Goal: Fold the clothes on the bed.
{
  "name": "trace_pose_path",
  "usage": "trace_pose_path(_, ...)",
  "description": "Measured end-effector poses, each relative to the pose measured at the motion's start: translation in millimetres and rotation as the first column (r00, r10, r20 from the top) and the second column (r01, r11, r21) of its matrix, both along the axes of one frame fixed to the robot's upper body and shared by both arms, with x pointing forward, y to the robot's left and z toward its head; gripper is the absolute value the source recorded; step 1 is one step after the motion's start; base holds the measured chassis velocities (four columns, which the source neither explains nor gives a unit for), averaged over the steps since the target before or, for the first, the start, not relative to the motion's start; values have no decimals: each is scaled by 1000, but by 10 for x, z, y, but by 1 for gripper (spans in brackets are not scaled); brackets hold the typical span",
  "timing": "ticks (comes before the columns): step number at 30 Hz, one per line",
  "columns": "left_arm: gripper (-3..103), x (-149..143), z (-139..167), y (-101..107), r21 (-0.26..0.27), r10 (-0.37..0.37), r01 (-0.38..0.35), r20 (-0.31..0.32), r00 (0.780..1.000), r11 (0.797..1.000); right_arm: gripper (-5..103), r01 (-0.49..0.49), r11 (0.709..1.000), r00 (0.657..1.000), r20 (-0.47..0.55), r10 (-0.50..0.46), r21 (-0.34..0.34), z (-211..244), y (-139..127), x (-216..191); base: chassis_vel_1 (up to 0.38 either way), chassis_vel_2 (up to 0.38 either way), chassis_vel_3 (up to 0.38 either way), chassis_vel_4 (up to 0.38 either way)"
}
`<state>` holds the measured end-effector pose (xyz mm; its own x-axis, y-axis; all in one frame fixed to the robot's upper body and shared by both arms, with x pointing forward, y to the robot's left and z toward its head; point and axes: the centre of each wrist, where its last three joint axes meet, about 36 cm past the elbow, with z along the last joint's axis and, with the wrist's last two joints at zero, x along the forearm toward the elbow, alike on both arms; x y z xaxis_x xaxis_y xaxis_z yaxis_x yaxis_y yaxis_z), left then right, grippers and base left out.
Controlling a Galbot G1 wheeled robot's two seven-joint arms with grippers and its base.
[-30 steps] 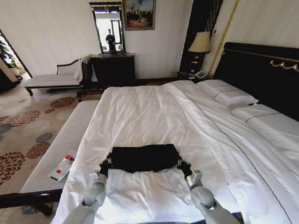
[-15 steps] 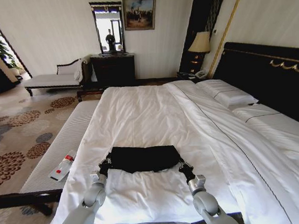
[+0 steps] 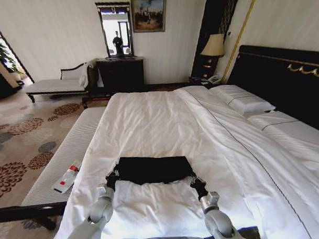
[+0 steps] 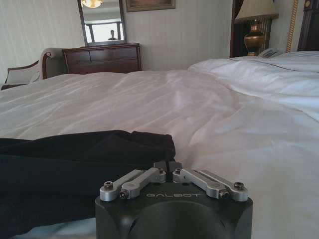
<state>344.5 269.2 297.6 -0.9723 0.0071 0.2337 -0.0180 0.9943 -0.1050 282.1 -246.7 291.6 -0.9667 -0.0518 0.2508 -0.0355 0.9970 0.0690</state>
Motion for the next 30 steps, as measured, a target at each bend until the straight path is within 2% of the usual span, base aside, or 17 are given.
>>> trace_pose_path(1,12,0,0,0,0,0,0,0,1000,1000,-1,0,1000,1000,0,0,0,0,0,0,0,0,0,0)
trace_pose_path(4,28,-142,58,17,10,-6,6,5,1000,1000,15,-6,1000,1000,-11,6,-6,13,4,-91,0,0,0,0)
trace_pose_path(6,28,-171,72,24,12,-7,7,8,1000,1000,15,-8,1000,1000,-13,8,-8,16,1,-120,0,0,0,0)
trace_pose_path(9,45,-381,166,126,18,-9,9,33,999,1000,31,-33,999,999,-31,31,-42,33,-66,-397,0,0,0,0)
trace_pose_path(11,45,-410,180,154,20,-7,7,36,999,1000,31,-36,998,999,-33,34,-46,33,-77,-442,0,0,0,0)
trace_pose_path(12,56,-544,215,260,23,1,-2,43,999,1000,41,-49,996,998,-39,46,-68,40,-130,-637,0,0,0,0)
trace_pose_path(15,62,-640,242,351,27,11,-12,46,999,1000,47,-51,996,998,-36,48,-79,72,-169,-726,0,0,0,0)
trace_pose_path(18,78,-728,380,451,20,26,-27,66,997,999,63,-48,994,999,0,48,-94,199,-230,-664,0,0,0,0)
trace_pose_path(19,84,-699,452,435,15,22,-24,82,996,1000,69,-45,994,999,21,48,-104,248,-248,-550,0,0,0,0)
trace_pose_path(21,84,-676,484,419,14,19,-20,90,996,1000,69,-44,993,998,29,47,-107,267,-255,-497,0,0,0,0)
trace_pose_path(24,98,-370,684,217,3,-10,10,142,990,1000,85,-34,994,997,62,41,-106,357,-244,-150,0,0,0,0)
trace_pose_path(25,98,-246,739,152,-6,-21,22,152,988,1000,91,-32,994,997,64,39,-101,374,-231,-68,0,0,0,0)
trace_pose_path(27,99,-164,768,113,-12,-28,31,155,988,999,91,-30,995,997,64,37,-98,381,-224,-29,0,0,0,0)
trace_pose_path(28,100,36,803,27,-32,-45,50,148,988,998,95,-27,996,998,59,32,-90,388,-211,50,0,0,0,0)
trace_pose_path(30,100,204,756,-4,-49,-50,56,117,992,997,99,-34,996,998,52,38,-83,393,-198,133,0,0,0,0)
